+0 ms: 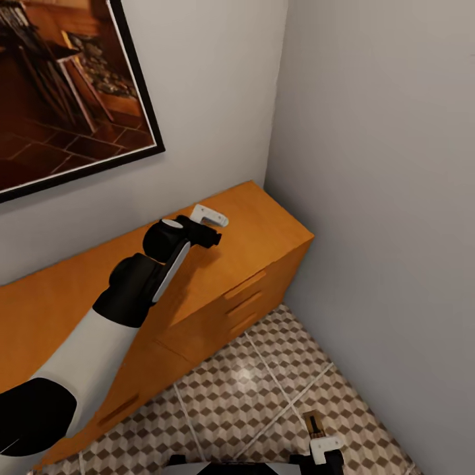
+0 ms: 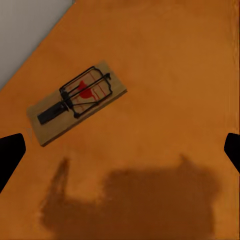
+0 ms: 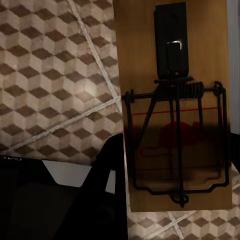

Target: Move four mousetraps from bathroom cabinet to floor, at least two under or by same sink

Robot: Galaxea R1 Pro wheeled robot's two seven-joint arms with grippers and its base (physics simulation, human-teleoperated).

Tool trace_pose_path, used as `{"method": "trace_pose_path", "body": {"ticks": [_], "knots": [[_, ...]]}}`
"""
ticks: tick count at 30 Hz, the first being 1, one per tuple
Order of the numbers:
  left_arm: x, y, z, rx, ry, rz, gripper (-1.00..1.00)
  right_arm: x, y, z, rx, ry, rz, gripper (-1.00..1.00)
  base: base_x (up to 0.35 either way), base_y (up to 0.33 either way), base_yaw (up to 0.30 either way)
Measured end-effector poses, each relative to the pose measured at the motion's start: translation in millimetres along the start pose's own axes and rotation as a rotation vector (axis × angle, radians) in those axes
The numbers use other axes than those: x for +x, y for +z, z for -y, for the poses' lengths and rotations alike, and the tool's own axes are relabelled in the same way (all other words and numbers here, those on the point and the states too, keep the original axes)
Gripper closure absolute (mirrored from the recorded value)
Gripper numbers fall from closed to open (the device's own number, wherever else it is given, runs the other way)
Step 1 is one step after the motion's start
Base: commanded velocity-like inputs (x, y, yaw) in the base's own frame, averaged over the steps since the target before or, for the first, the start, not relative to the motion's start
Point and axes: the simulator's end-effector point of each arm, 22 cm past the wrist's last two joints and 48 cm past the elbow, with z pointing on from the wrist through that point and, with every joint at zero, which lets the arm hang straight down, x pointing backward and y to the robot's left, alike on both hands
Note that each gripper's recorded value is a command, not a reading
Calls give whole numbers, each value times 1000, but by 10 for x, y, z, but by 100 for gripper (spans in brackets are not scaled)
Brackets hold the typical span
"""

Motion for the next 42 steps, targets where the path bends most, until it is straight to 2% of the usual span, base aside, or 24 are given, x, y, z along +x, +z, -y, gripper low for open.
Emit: {"method": "trace_pose_path", "body": {"ticks": [6, 10, 16, 21, 25, 29, 35, 42], "knots": [[-20, -28, 50, 6, 25, 5, -100, -21, -1, 4, 1, 0, 4, 100, 39, 27, -214], [-5, -42, 119, 55, 32, 5, -100, -28, -1, 5, 1, 0, 5, 100, 7, 5, -72], [140, -117, 164, 205, 50, -8, -100, -30, -1, 5, 1, 0, 6, 100, 1, 1, -15], [384, -257, 176, 381, 66, -46, -100, -31, -1, 4, 0, -1, 6, 100, 0, 0, -2], [548, -362, 83, 462, 69, -75, -100, -31, -2, -2, 0, -1, 6, 100, 0, 0, 0], [688, -418, -103, 478, 71, -101, -100, -30, -2, -1, 0, -1, 6, 100, 0, 0, 0], [913, -569, -543, 462, 96, -142, -100, -31, -3, -7, -1, -1, 5, 100, 0, 0, 0], [1038, -669, -777, 449, 115, -169, -100, -30, -3, -7, -1, -1, 5, 100, 0, 0, 0]]}}
